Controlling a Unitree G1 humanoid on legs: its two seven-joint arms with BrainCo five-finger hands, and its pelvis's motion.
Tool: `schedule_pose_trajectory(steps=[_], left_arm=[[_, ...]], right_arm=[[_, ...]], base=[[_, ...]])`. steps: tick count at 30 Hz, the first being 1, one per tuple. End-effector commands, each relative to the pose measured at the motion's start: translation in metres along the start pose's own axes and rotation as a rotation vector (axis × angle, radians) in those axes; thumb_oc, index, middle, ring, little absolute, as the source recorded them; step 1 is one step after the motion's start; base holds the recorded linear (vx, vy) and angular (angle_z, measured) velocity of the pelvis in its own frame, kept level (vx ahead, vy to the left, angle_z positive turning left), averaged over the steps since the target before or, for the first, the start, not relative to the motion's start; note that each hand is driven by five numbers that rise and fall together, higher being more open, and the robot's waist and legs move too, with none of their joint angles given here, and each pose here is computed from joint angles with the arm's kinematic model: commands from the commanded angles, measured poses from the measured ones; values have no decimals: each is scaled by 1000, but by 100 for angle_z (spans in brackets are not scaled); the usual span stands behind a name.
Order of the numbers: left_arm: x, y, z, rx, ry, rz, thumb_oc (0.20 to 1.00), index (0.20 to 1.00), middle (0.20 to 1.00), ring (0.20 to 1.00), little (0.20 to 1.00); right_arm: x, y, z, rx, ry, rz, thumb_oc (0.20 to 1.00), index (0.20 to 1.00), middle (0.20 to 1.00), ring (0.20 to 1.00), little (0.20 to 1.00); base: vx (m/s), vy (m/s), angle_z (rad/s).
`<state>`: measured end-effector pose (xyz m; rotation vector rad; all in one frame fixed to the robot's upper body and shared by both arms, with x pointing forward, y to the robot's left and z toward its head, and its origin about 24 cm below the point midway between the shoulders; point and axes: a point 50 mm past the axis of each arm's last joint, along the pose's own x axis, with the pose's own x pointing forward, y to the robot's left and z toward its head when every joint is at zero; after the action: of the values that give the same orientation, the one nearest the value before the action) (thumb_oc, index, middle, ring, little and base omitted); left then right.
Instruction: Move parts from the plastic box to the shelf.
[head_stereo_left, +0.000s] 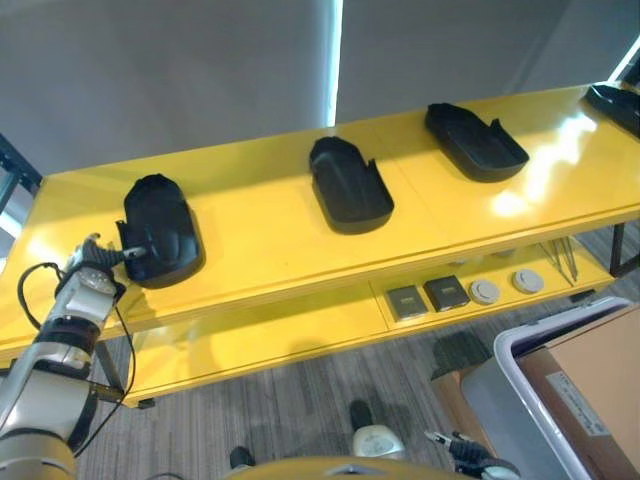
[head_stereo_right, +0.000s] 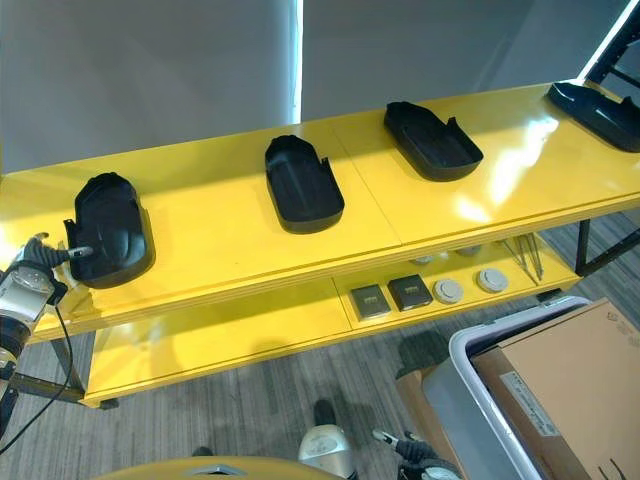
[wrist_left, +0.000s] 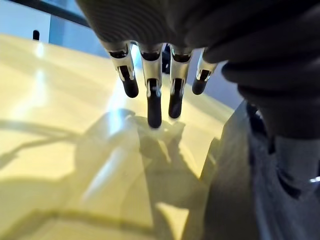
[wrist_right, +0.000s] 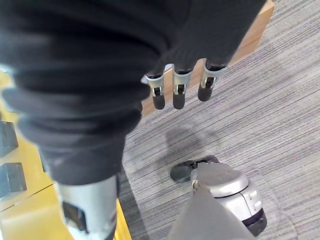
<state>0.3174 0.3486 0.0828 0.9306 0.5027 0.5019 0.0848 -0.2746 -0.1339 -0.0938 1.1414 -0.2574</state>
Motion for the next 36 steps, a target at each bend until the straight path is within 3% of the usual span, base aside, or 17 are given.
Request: schedule_pose_trajectory(steps=[1,7,9,12,16,23,24,25,26,36], left_arm=[[4,82,39,-10,-161,331,1000,1000,1000,1000,1000],[-25,128,87,-133,-482,463,1000,1000,1000,1000,1000],[-47,126,112,-252,-670,369,1000,1000,1000,1000,1000],[-63,115,124,-346,-780,261,1000,1000,1000,1000,1000],[-116,47,137,-640,-994,-137,1000,1000,1000,1000,1000],[-154,-40,116,-782,-952,-543,1000,1000,1000,1000,1000],[-158,-47,113,-793,-939,-570,890,890,890,890,890],[-160,-52,110,-799,-924,-591,583,583,583,583,583],[-161,-59,104,-821,-882,-614,200,200,200,200,200],[-160,-76,77,-805,-776,-581,200,200,200,200,200]], right_arm=[[1,0,7,12,-33,-10,1000,1000,1000,1000,1000],[0,7,1,23,-21,-4,1000,1000,1000,1000,1000],[0,11,-1,26,-23,-4,1000,1000,1000,1000,1000],[0,14,-2,35,-24,-6,1000,1000,1000,1000,1000],[-1,27,-7,58,-17,-14,1000,1000,1000,1000,1000],[0,33,-17,88,6,-34,1000,1000,1000,1000,1000],[0,33,-18,90,7,-36,1000,1000,1000,1000,1000],[0,33,-18,92,8,-38,1000,1000,1000,1000,1000],[1,34,-19,99,11,-41,1000,1000,1000,1000,1000],[0,34,-25,114,12,-47,1000,1000,1000,1000,1000]], base=[[0,0,0],[29,-23,10],[9,-21,6],[2,-6,1],[0,0,0],[0,-5,-1],[-31,-20,2],[0,0,0],[0,0,0],[-24,-2,3]])
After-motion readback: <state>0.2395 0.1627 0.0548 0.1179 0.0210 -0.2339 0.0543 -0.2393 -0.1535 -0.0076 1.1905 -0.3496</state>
